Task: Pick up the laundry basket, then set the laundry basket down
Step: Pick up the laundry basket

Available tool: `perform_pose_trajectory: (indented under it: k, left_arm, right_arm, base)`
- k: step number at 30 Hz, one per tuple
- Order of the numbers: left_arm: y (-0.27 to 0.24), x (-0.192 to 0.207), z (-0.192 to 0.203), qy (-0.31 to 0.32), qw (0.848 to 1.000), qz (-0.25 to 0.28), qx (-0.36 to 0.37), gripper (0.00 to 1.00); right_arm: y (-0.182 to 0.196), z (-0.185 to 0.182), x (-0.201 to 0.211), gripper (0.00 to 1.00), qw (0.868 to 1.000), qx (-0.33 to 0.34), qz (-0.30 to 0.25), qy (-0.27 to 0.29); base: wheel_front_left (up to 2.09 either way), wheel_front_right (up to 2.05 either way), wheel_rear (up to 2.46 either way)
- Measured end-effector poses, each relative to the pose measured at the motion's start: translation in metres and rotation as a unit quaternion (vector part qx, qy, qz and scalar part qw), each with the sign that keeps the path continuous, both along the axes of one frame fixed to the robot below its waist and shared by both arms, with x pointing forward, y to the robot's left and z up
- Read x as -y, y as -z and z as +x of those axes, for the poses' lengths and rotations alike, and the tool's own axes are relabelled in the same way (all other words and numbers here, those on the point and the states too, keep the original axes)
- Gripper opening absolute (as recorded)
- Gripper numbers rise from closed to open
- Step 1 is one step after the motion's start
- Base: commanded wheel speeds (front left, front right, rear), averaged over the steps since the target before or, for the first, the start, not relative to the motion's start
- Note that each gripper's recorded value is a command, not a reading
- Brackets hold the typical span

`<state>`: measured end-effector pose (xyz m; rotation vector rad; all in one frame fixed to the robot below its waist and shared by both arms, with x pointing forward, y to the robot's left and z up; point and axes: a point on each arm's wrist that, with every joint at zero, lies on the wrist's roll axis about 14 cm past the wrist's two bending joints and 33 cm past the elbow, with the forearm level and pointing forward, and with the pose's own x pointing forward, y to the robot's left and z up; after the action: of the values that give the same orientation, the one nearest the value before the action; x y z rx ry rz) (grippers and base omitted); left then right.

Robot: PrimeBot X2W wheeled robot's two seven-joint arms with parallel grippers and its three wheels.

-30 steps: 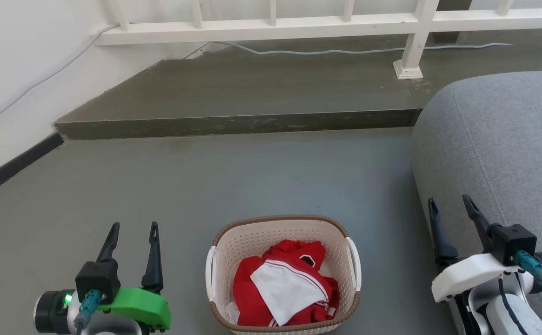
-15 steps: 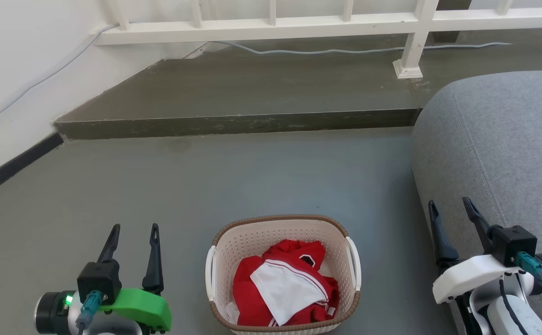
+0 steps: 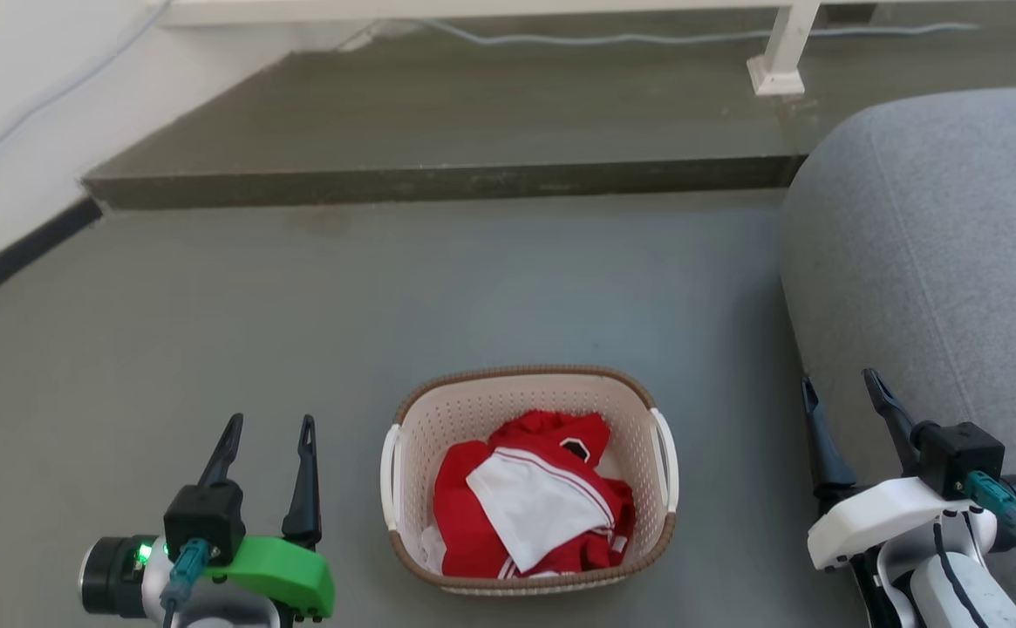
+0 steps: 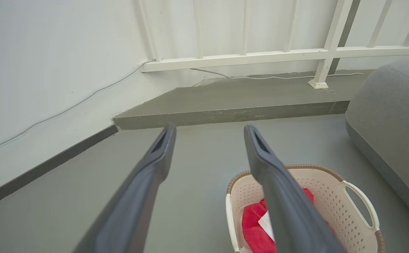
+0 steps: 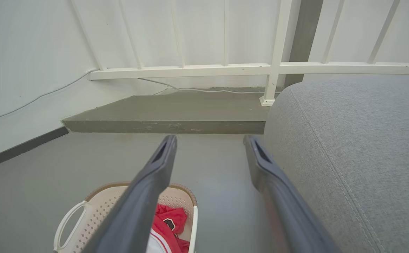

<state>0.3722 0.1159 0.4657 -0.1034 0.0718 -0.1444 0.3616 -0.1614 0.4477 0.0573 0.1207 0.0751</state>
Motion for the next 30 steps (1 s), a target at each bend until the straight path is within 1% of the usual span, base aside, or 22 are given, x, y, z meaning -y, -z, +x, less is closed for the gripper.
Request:
perform_pose_trajectory:
  k: [5,12,16,23,30]
  left_arm:
    - [0.009,0.003,0.015,0.003,1.000,-0.002,-0.012,1.00]
    - [0.036,0.008,0.030,0.008,0.999,-0.003,-0.051,1.00]
    - [0.049,0.017,0.040,0.019,0.998,-0.011,-0.066,1.00]
    - [0.078,0.025,0.054,0.039,0.994,-0.011,-0.104,1.00]
    - [0.117,0.030,0.069,0.057,0.986,-0.010,-0.157,1.00]
  right_arm:
    - [0.022,0.004,-0.002,1.00,0.999,-0.034,0.003,-0.003]
    - [0.053,0.013,-0.006,1.00,0.997,-0.078,0.012,-0.002]
    - [0.071,0.016,-0.006,1.00,0.994,-0.104,0.011,-0.002]
    - [0.093,0.031,-0.007,1.00,0.992,-0.127,0.009,-0.009]
    - [0.114,0.056,-0.011,1.00,0.990,-0.141,0.011,-0.018]
  base:
    - [0.00,0.00,0.00]
    - [0.00,0.00,0.00]
    - [0.00,0.00,0.00]
    - [0.00,0.00,0.00]
    - [0.00,0.00,0.00]
